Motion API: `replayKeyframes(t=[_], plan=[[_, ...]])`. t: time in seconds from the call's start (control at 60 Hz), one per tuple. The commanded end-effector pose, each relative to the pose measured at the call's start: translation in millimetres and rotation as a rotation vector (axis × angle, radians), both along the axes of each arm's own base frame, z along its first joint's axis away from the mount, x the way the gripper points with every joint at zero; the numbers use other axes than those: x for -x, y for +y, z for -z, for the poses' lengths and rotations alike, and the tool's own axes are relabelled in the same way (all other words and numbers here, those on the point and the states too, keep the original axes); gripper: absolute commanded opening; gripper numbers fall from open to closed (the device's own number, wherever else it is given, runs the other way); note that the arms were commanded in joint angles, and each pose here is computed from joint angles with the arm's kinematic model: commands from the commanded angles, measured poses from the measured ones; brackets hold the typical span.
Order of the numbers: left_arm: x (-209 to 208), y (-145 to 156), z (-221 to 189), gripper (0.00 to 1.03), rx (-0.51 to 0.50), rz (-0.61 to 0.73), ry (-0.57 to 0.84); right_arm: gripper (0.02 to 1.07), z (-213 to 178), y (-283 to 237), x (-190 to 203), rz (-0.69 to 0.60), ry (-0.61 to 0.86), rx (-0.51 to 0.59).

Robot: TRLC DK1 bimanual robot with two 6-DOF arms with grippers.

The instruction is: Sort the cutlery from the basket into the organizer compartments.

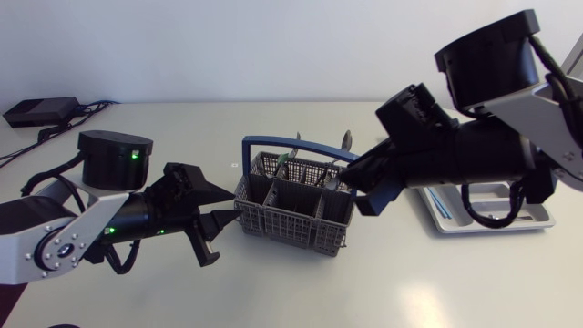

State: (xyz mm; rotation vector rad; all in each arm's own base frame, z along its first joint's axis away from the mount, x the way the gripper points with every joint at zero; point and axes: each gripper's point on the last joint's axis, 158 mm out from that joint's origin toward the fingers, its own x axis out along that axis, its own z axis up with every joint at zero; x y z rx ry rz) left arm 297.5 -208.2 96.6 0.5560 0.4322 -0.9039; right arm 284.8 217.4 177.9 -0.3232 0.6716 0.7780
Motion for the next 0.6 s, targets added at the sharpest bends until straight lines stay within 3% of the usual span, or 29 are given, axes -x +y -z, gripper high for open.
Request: replayKeyframes(t=[0.0,0.2,0.583], plan=[[8,7,5,0.46,-0.013,0.007,-0.004,0.43,2,16,9,-0.019,0.010,0.001],[8,12,8,0.46,-0.014,-0.005,-0.002,0.43,17,56,12,-0.111,-0.017,0.022],[-8,14,6,0.46,0.036,-0.001,-0.003,0.43,50,107,-10,-0.133,-0.140,0.048]])
